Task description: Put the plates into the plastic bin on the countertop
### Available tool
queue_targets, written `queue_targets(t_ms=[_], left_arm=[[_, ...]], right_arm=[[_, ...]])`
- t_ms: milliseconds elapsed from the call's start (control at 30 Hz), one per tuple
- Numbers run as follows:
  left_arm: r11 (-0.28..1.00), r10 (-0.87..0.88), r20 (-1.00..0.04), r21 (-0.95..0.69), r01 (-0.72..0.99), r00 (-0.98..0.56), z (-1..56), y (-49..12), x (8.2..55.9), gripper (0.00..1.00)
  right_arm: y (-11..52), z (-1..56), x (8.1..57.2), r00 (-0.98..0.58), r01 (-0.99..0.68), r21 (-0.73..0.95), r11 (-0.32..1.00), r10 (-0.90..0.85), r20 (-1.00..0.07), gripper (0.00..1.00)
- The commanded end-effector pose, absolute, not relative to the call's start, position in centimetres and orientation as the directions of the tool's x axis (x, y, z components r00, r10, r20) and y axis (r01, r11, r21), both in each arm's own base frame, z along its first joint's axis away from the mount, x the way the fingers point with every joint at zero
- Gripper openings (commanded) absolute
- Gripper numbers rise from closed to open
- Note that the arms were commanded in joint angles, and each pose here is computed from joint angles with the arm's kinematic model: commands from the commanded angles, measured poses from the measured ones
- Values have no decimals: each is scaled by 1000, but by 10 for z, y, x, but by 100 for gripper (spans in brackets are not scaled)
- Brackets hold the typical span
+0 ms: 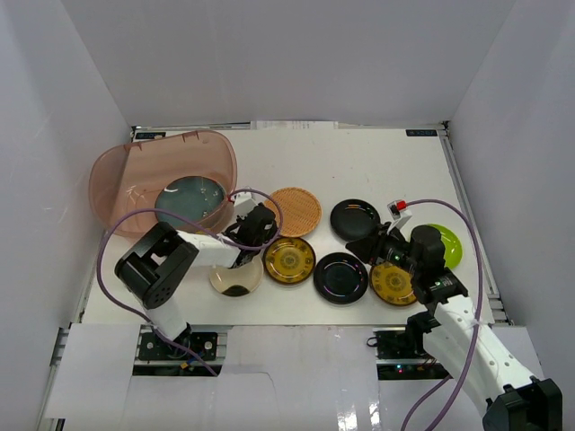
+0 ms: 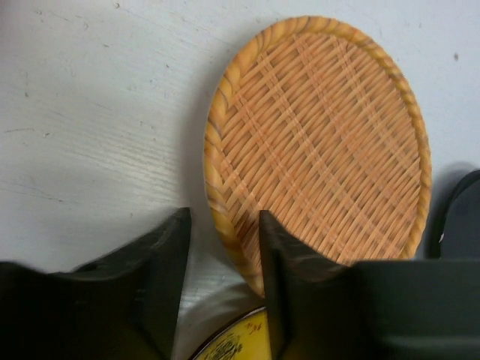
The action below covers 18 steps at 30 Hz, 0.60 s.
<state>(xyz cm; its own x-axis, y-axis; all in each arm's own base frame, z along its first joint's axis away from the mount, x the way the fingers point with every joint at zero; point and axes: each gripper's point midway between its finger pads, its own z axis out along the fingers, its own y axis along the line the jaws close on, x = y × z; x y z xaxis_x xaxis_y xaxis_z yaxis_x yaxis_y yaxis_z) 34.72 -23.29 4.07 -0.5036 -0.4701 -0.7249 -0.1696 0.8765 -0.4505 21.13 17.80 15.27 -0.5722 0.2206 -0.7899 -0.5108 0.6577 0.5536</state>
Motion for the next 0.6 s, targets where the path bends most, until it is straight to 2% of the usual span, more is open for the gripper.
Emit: queue_targets(t_ms=[0,133,167,267,367,500,567], left_arm=[[847,-515,-732,-515,-131,-446,60,-246,370,44],[850,-508,-738,-513,-121,-444,56,-251,376,25],[851,-507,-740,-510,-121,-441,56,-250,376,15],[859,-498,-767,-500,-109,-405,72,-246,379,1],[857,-501,-787,-508,-82,-359,102,-244,383,0],[815,-541,-792,-577,57,-283,174,-253,381,0],[766,-587,-777,-624,152,-229,228,-256,374,0]], right_arm=[[181,153,204,-590,-529,571,628,212,-779,27],[181,147,197,-606,-527,579,622,203,-769,30],[181,143,195,-617,-520,583,624,198,-762,33],[182,138,192,-630,-520,588,620,187,-754,37],[185,135,189,-647,-525,606,598,182,-740,41],[192,132,185,-672,-535,623,571,159,-723,43],[196,133,184,-673,-546,622,561,148,-724,44]])
